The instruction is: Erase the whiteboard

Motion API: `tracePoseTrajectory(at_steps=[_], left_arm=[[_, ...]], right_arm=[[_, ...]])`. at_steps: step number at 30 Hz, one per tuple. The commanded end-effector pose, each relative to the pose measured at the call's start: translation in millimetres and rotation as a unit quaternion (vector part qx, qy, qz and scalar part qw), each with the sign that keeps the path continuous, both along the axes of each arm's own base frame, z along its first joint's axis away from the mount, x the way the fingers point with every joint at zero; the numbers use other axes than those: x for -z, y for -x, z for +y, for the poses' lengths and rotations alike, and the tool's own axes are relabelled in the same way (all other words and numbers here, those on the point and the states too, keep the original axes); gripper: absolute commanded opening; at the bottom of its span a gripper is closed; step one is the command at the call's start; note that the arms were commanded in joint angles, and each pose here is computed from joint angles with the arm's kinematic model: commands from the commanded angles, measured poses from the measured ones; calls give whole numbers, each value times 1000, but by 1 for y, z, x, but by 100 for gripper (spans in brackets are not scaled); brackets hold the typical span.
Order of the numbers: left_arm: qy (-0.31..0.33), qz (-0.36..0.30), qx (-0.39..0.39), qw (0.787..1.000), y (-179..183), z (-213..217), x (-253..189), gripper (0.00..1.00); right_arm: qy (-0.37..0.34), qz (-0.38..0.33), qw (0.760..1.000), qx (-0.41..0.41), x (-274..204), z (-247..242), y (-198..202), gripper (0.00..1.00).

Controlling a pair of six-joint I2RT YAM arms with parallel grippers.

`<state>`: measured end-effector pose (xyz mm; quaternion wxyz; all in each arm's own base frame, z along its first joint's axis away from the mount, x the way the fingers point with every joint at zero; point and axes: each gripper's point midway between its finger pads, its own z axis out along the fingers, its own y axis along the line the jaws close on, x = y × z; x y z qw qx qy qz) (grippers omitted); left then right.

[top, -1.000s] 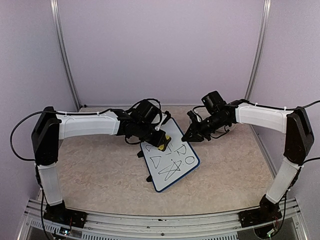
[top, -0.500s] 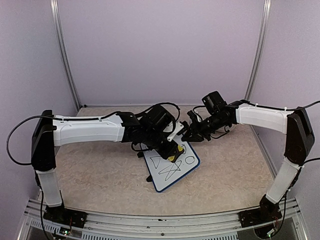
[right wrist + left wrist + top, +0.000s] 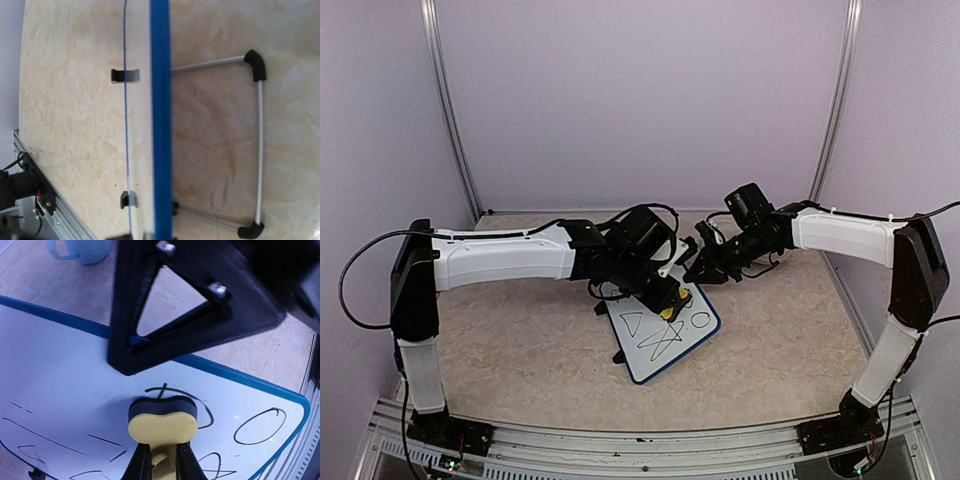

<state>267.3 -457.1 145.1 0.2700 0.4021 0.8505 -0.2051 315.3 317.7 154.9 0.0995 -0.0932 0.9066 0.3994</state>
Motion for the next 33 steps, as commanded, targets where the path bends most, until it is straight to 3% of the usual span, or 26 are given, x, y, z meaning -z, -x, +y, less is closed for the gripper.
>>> tracePoseTrajectory(at_steps=[1,4,10,14,19,28,33], left_arm=[[11,22,-59,998,-32,18,23,0],[18,18,-23,999,-21,1,14,0],[27,20,88,996,35,-47,8,0],[17,15,118,993,49,-60,10,0],[-7,9,101,995,42,-51,20,0],[-62,42,-47,996,-18,38,65,0],[-74,12,15,997,7,20,54,0]], right_arm=[[-29,-21,999,-31,-13,17,9,0],[-29,-22,999,-31,-13,18,9,0],[-31,-19,999,-30,-13,19,8,0],[-37,-17,999,-29,-14,21,7,0],[-38,-17,999,-30,-15,22,6,0],[-37,-20,999,-28,-16,20,6,0],[-35,-15,999,-23,-13,18,8,0]])
